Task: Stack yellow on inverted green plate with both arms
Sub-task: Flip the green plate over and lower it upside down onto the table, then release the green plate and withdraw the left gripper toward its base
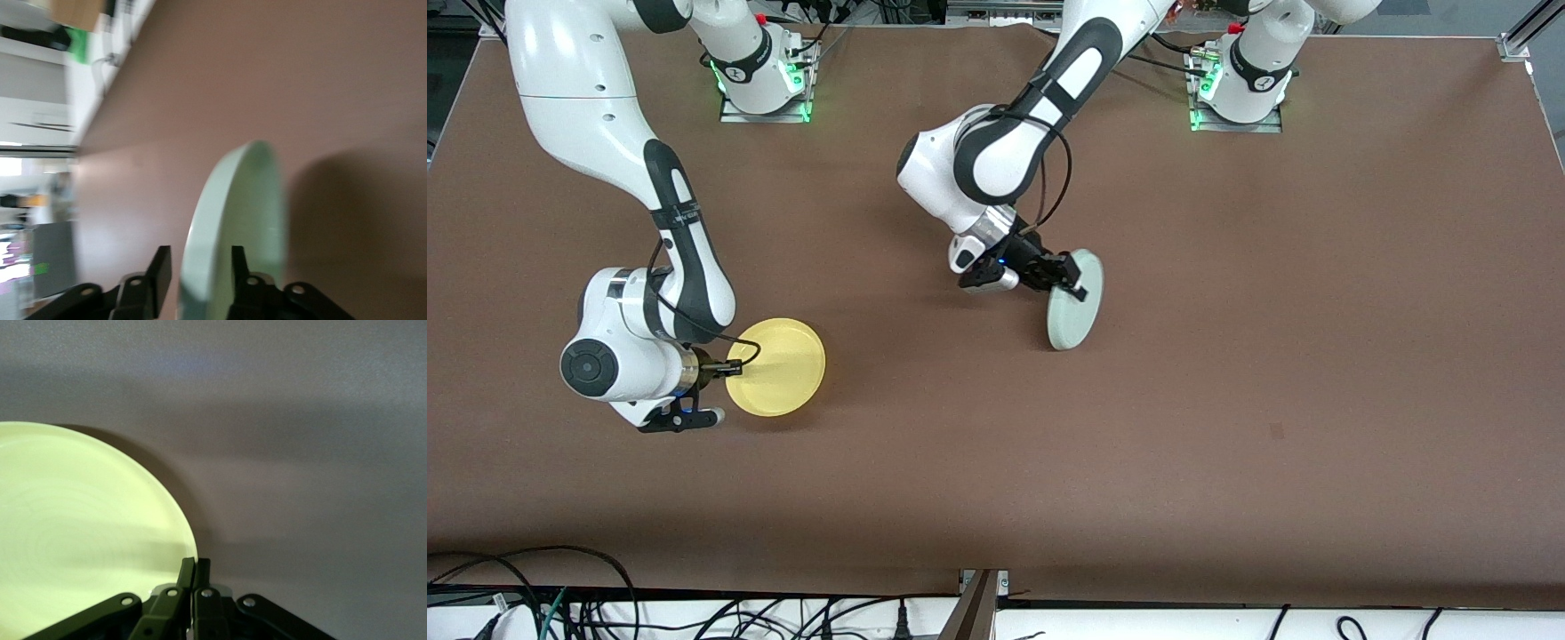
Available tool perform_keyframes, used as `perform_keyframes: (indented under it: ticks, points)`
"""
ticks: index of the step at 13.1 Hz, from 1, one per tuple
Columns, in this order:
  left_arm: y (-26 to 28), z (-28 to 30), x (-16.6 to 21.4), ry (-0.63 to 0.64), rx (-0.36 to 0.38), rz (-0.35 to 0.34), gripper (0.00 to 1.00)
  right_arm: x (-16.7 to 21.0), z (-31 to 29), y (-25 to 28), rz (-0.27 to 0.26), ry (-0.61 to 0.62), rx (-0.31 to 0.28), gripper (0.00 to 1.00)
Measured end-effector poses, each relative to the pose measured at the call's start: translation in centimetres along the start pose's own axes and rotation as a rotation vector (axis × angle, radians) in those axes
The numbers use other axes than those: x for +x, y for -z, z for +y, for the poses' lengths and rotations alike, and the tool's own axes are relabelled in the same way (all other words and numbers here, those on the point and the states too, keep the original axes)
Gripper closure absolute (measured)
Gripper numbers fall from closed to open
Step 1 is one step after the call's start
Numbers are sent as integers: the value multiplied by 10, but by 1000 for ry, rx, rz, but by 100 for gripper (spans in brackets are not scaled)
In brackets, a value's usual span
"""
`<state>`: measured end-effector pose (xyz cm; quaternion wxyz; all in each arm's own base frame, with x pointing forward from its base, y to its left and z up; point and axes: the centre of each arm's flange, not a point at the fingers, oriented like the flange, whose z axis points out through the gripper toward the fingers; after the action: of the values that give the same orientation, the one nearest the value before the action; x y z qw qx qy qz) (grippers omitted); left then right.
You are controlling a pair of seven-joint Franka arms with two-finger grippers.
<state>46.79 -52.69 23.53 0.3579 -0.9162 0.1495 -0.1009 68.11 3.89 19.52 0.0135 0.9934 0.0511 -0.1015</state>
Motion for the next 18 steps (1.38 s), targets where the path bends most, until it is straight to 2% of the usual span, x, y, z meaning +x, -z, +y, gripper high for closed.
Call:
perform_keyframes:
  ticks: [4,5,6,8,10,13,18]
  points:
    - [10,9,21,189,-392,-110,5,0,0,0,0,0,0,98]
    - [6,1,33,240,-471,-131,0,0,0,0,0,0,0,98]
    - [-2,-12,46,287,-524,-144,0,0,0,0,0,0,0,98]
    - [-19,-46,70,361,-560,-156,0,0,0,0,0,0,0,98]
    - [-31,-105,95,398,-573,-147,0,0,0,1,1,0,0,98]
    - [-43,-233,113,297,-559,-150,0,2,0,6,13,-5,9,98]
    - [-50,-408,100,187,-564,-137,0,3,-7,17,25,-37,77,98]
